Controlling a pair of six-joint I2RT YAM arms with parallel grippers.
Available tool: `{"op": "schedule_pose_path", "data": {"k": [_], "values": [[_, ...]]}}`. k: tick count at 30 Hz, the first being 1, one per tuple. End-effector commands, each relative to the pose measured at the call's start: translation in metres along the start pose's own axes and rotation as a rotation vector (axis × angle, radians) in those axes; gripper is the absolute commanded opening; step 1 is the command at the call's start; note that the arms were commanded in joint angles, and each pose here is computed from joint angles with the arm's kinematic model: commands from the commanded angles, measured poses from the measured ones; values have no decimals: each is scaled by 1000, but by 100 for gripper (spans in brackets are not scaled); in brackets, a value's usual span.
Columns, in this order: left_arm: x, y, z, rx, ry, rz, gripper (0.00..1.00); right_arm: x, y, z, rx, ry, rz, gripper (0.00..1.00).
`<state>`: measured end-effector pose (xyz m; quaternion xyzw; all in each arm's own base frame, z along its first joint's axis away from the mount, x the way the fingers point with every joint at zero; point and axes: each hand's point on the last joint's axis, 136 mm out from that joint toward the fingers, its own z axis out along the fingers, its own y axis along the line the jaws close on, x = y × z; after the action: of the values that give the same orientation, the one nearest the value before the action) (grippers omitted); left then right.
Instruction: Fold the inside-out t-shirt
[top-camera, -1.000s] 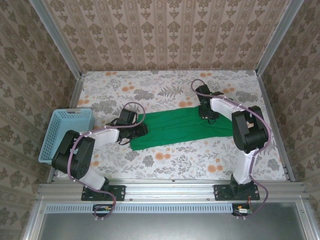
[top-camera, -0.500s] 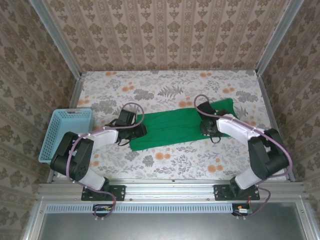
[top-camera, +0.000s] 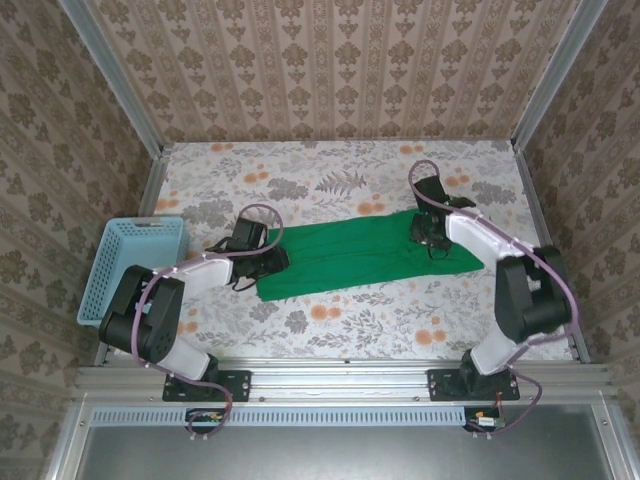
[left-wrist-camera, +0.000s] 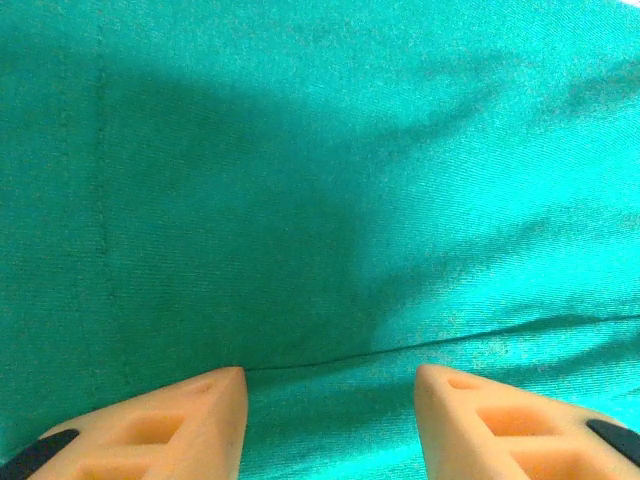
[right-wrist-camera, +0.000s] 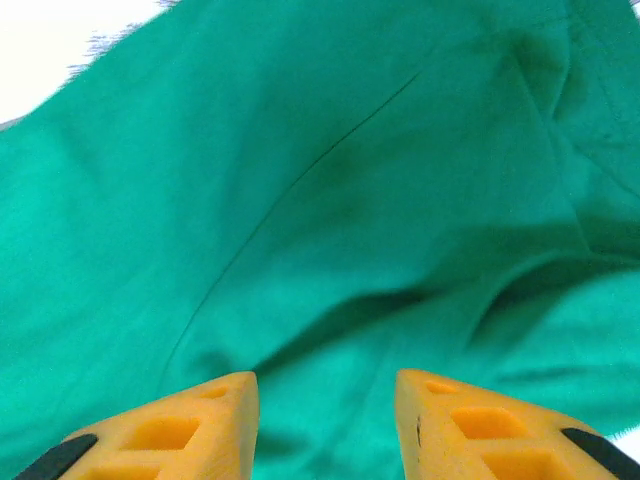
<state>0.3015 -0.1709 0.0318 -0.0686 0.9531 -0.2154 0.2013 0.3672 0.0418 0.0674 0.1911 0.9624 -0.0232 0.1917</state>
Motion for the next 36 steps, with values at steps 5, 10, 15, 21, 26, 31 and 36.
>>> {"op": "schedule_pose_path", "data": {"k": [5, 10, 15, 21, 26, 31, 36], "values": [[4, 19, -3, -31, 3, -26, 49, 7, -45, 46, 62, 110, 149, 35], [3, 24, -5, -26, 9, -31, 49, -10, -48, 21, -32, 30, 163, 46], [-14, 5, -23, -2, -37, 5, 51, -40, -62, -11, 16, -59, 121, 70], [-38, -23, -34, 31, -72, 63, 54, -56, -61, 14, 70, -17, 52, 88], [-43, -25, -18, 29, -33, 58, 54, -55, -77, 38, 134, 59, 36, 97], [-38, -19, -3, 25, -11, 33, 54, -44, -85, 57, 175, 140, 36, 97], [-33, -4, 2, -6, -2, 10, 54, -36, -92, 76, 237, 218, 16, 93]]}}
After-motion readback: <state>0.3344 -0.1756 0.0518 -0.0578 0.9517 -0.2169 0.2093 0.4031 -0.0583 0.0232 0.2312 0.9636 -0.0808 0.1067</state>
